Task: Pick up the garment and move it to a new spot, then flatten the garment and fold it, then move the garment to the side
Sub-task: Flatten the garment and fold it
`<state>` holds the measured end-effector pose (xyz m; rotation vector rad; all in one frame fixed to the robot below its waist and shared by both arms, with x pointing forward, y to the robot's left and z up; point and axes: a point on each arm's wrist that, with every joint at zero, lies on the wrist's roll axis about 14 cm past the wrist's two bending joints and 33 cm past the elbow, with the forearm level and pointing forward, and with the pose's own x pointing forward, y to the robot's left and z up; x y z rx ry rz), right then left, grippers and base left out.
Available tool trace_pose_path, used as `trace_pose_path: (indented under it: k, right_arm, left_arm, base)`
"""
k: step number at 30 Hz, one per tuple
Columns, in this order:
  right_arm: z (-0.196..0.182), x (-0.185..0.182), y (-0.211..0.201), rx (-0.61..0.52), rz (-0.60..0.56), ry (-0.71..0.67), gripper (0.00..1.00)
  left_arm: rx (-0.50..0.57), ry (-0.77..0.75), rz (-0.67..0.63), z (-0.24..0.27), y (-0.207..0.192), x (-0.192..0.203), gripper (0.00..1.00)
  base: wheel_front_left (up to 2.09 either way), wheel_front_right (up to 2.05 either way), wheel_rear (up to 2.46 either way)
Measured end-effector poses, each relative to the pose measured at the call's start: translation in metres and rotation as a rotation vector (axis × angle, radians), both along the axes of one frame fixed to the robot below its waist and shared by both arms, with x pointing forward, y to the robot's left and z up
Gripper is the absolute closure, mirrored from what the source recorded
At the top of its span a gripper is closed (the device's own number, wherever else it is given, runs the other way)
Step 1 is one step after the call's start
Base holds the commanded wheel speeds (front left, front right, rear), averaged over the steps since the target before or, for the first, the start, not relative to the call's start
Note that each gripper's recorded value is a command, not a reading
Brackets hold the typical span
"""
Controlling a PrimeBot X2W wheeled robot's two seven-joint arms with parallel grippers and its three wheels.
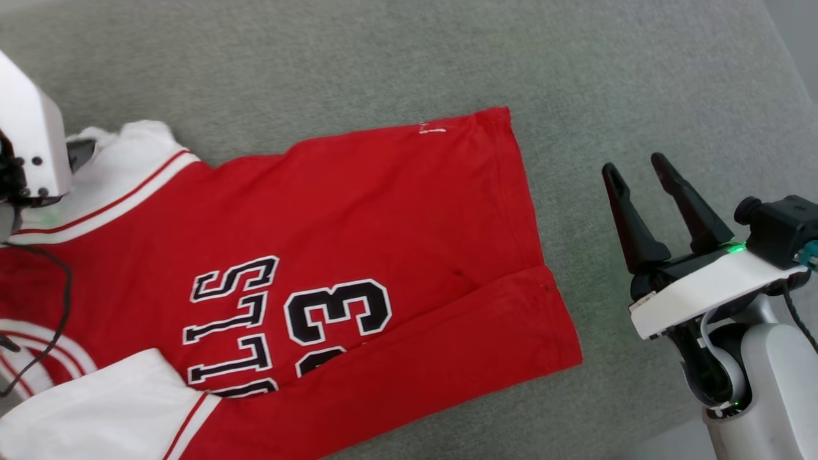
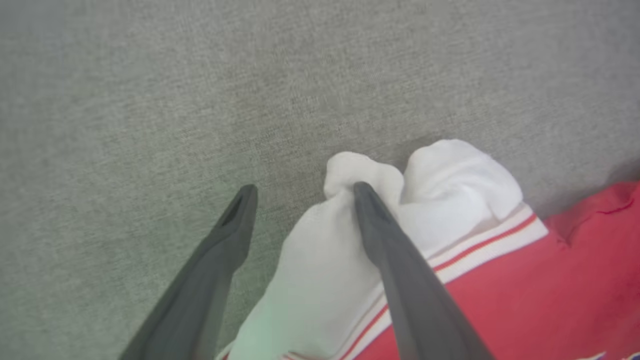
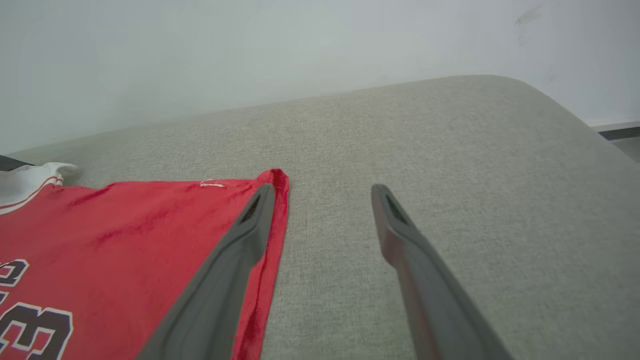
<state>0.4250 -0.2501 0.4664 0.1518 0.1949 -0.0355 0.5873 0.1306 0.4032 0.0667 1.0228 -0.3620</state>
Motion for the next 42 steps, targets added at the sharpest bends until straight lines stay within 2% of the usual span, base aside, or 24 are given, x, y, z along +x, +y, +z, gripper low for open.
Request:
trace_pose_path:
  k: [4,5,6,7,8,12,17,20,30,33,39,40,41,42]
  right_arm:
    - [-0.013,-0.005,-0.008,0.005,-0.031,0.039,0.0]
    - [-0.015,-0.006,-0.01,0.006,-0.037,0.046,0.0]
    - [-0.016,-0.006,-0.012,0.003,-0.043,0.049,0.0]
    - [-0.018,-0.007,-0.014,0.003,-0.049,0.054,0.0]
    - [-0.018,-0.007,-0.016,0.005,-0.053,0.057,0.0]
    - [-0.02,-0.004,-0.02,0.009,-0.057,0.07,0.0]
    - [-0.019,0.013,-0.018,0.034,-0.02,0.115,0.0]
    - [-0.028,0.026,-0.014,0.074,0.019,0.204,0.0]
    - [-0.061,0.073,0.013,0.082,0.202,0.562,0.0]
    - [-0.069,0.088,0.027,0.077,0.249,0.622,0.0]
    - [-0.1,0.096,0.039,0.042,0.303,0.815,0.0]
    - [-0.104,0.097,0.04,0.038,0.307,0.844,0.33]
    - [-0.106,0.097,0.041,0.041,0.311,0.865,0.71]
    - [-0.107,0.097,0.041,0.038,0.314,0.882,1.0]
  left_arm:
    - [0.047,0.146,-0.013,-0.024,0.0,-0.009,0.0]
    - [0.055,0.17,-0.011,-0.027,0.0,-0.01,0.08]
    - [0.056,0.191,-0.008,-0.031,-0.001,-0.011,0.58]
    - [0.054,0.201,-0.008,-0.033,-0.003,-0.011,0.95]
    - [0.052,0.209,-0.007,-0.036,-0.005,-0.012,1.0]
    - [0.023,0.238,-0.006,-0.043,-0.013,-0.016,1.0]
    - [0.005,0.191,-0.01,-0.042,-0.015,-0.016,1.0]
    - [-0.007,0.129,-0.019,-0.034,-0.016,-0.011,1.0]
    - [-0.133,-0.12,-0.046,0.016,-0.027,0.009,1.0]
    - [-0.158,-0.154,-0.058,0.021,-0.028,0.009,1.0]
    - [-0.16,-0.179,-0.053,0.016,-0.018,0.008,1.0]
    - [-0.159,-0.177,-0.052,0.014,-0.017,0.007,1.0]
    - [-0.158,-0.177,-0.051,0.012,-0.016,0.007,1.0]
    - [-0.157,-0.177,-0.048,0.011,-0.015,0.006,1.0]
  base:
    - [0.0,0.0,0.0]
    - [0.0,0.0,0.0]
    - [0.0,0.0,0.0]
    - [0.0,0.0,0.0]
    - [0.0,0.0,0.0]
    - [0.0,0.0,0.0]
    - [0.0,0.0,0.0]
    - [0.0,0.0,0.0]
    - [0.0,0.0,0.0]
    - [0.0,0.0,0.0]
    - [0.0,0.0,0.0]
    - [0.0,0.0,0.0]
    - [0.0,0.0,0.0]
    - [0.0,0.0,0.0]
